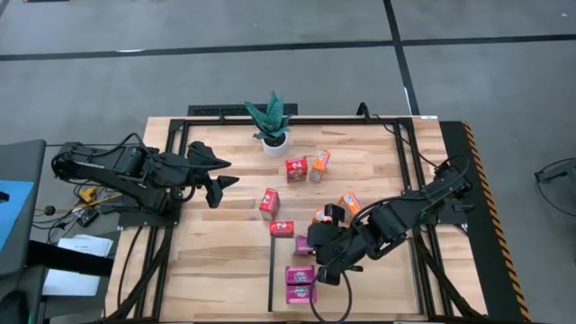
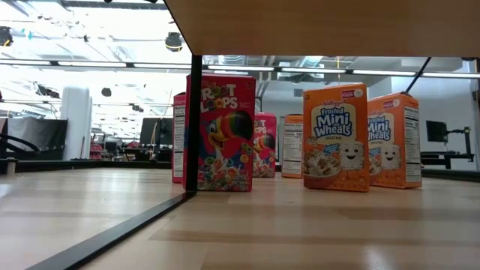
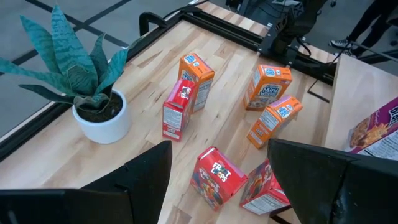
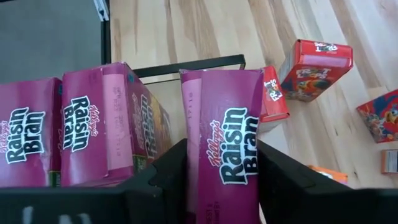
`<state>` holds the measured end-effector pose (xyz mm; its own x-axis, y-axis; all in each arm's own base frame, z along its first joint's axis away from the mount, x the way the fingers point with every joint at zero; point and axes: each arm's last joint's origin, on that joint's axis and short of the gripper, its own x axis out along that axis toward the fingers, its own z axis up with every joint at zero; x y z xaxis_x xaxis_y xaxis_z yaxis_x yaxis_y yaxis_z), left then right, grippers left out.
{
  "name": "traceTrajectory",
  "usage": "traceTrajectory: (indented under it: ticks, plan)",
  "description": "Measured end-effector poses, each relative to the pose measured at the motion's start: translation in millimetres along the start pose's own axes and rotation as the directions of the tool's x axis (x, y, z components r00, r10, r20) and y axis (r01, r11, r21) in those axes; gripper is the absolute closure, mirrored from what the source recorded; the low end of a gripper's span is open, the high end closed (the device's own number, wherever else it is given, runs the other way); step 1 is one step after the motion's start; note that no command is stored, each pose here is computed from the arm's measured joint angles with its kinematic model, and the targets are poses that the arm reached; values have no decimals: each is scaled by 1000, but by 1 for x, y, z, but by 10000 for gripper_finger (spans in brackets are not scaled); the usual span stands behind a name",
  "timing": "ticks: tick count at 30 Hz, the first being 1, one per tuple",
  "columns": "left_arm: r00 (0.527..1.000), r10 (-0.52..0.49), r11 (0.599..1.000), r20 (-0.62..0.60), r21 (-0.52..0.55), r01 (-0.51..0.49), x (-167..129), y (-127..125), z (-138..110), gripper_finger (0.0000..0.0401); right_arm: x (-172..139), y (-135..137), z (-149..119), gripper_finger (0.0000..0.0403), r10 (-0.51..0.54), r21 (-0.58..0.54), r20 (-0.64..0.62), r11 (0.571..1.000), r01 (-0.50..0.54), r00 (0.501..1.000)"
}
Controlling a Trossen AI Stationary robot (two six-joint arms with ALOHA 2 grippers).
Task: Stack cereal on shelf
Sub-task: Put the purple cereal box on the upper left shelf
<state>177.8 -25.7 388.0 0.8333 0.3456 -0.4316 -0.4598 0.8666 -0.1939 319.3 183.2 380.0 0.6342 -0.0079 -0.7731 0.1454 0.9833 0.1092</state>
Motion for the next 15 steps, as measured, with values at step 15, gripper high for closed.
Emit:
traceTrajectory:
  ticks: [15]
  plan:
    - [1000,-1,1000,0,16,1,0,0,0,146,0,1,0,175,6,3,-1,1000,-6,1000]
